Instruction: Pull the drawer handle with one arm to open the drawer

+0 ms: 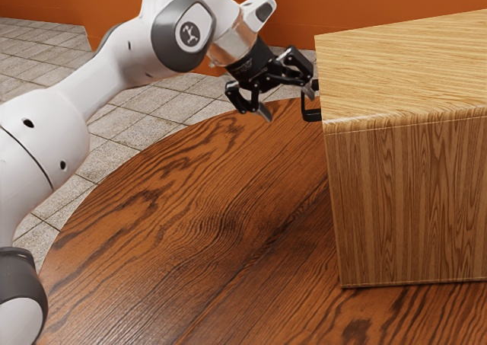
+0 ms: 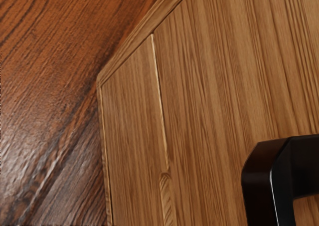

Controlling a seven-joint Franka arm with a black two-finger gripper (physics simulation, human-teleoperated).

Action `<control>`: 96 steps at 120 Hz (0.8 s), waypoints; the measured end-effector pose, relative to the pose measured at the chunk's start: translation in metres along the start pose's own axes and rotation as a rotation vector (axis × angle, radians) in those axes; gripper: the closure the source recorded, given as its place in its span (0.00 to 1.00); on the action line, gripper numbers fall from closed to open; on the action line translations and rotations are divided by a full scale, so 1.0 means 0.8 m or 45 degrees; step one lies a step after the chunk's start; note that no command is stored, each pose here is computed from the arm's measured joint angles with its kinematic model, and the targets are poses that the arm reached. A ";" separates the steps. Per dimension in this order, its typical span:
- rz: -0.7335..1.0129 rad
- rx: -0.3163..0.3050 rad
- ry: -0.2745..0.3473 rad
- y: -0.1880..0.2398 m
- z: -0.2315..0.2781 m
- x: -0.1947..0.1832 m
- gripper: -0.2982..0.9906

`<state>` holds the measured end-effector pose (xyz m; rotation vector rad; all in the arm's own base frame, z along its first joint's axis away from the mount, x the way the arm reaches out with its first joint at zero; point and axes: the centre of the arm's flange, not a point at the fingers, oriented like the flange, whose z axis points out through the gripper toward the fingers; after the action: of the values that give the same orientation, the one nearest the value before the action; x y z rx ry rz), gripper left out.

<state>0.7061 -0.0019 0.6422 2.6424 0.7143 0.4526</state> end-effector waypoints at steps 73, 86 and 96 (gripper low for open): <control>-0.127 0.057 -0.010 -0.031 -0.017 -0.015 0.23; -0.153 0.075 -0.015 -0.043 -0.021 -0.020 0.23; -0.168 0.082 -0.015 -0.050 -0.028 -0.024 0.23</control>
<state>0.6651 0.0259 0.6412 2.6341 0.9074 0.3827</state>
